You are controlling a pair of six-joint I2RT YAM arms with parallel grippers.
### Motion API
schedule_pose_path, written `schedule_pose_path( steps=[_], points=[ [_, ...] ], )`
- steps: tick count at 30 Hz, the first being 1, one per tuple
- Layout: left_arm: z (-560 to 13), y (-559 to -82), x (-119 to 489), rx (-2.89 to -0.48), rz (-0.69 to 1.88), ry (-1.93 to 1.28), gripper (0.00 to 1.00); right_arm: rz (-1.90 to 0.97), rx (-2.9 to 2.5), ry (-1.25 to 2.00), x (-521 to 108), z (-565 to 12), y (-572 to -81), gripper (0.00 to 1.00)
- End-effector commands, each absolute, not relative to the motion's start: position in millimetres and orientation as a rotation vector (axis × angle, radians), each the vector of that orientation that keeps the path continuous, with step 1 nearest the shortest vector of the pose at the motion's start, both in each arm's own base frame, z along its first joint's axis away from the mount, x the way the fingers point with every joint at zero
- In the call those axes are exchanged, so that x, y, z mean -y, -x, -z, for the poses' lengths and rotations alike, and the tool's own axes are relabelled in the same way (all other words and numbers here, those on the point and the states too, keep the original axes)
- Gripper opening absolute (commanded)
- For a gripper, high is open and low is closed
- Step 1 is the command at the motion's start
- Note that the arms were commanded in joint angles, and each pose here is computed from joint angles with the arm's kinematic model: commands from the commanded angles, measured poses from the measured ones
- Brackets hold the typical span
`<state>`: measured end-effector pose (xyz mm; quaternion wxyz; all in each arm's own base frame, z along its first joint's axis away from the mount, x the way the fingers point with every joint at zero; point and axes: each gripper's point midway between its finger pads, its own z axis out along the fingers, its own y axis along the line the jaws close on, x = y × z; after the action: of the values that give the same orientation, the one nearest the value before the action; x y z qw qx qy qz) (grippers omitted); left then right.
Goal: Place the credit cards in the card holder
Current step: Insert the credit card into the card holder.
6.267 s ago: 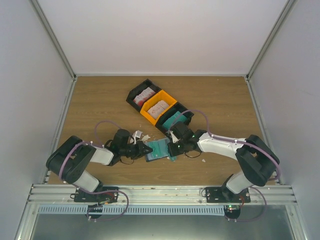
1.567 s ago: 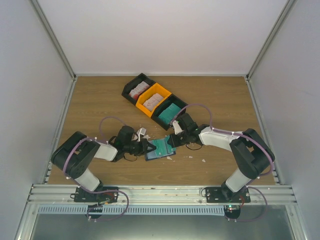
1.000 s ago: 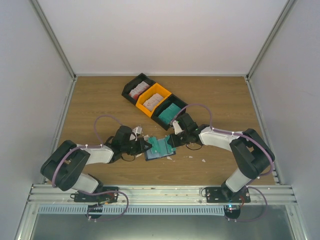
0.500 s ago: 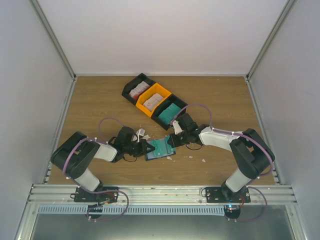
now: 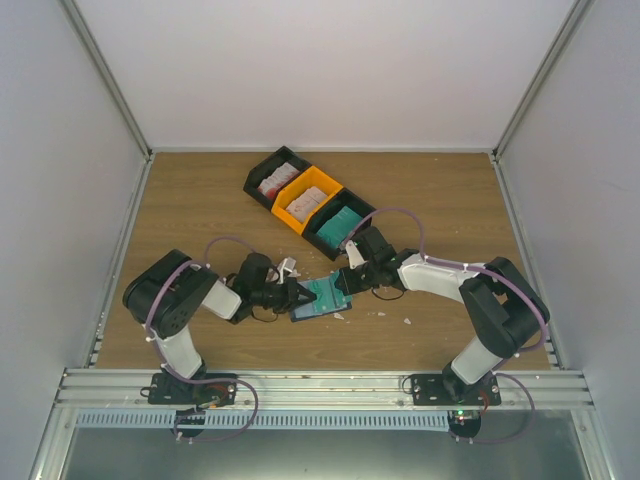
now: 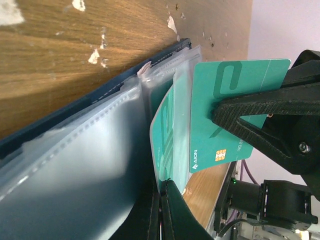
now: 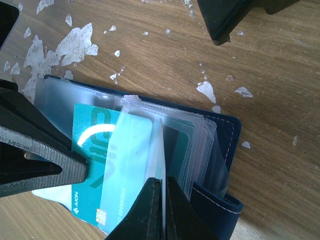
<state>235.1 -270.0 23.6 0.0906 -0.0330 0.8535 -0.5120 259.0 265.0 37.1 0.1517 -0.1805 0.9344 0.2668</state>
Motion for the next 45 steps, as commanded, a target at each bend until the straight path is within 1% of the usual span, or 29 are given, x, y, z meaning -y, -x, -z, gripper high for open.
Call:
schedule_pose_path(
  steps=[1,6,9,11,14,18,21,29,37,42,45],
  points=[
    [-9.6,-229.7,275.1,-2.596,1.5,0.097,0.01,-0.595,-2.769,0.469,-238.3,-8.6,-254.6,0.03],
    [-7.0,-232.0,282.4,-2.613,1.473,0.084,0.03,-0.641,-2.672,0.467,-247.5,-37.3,-267.1,0.03],
    [-7.5,-232.0,285.2,-2.622,1.448,0.068,0.05,-0.609,-2.624,0.439,-243.9,-56.4,-274.4,0.03],
    [-8.0,-231.4,286.1,-2.63,1.414,0.056,0.09,-0.566,-2.61,0.418,-237.0,-64.5,-276.4,0.03],
    [-8.7,-230.1,286.5,-2.651,1.345,0.029,0.18,-0.463,-2.632,0.385,-221.5,-65.4,-275.3,0.03],
    [-11.8,-226.7,286.0,-2.682,1.238,-0.003,0.35,-0.373,-2.669,0.367,-208.0,-58.1,-266.8,0.03],
    [-10.4,-227.3,276.9,-2.721,1.063,0.016,0.46,-0.356,-2.682,0.371,-206.5,-54.0,-262.0,0.03],
    [-20.9,-226.3,268.3,-2.743,0.898,0.033,0.66,-0.323,-2.71,0.385,-207.2,-44.9,-257.1,0.03],
    [-16.6,-220.5,275.1,-2.799,0.779,-0.008,0.69,-0.405,-2.716,0.404,-218.7,-39.5,-249.3,0.03],
    [-12.1,-219.6,289.6,-2.816,0.718,-0.097,0.63,-0.438,-2.74,0.419,-226.4,-29.4,-241.9,0.03],
    [-10.6,-224.1,295.1,-2.821,0.601,-0.163,0.61,-0.475,-2.753,0.421,-230.5,-22.1,-237.6,0.03]
  ],
)
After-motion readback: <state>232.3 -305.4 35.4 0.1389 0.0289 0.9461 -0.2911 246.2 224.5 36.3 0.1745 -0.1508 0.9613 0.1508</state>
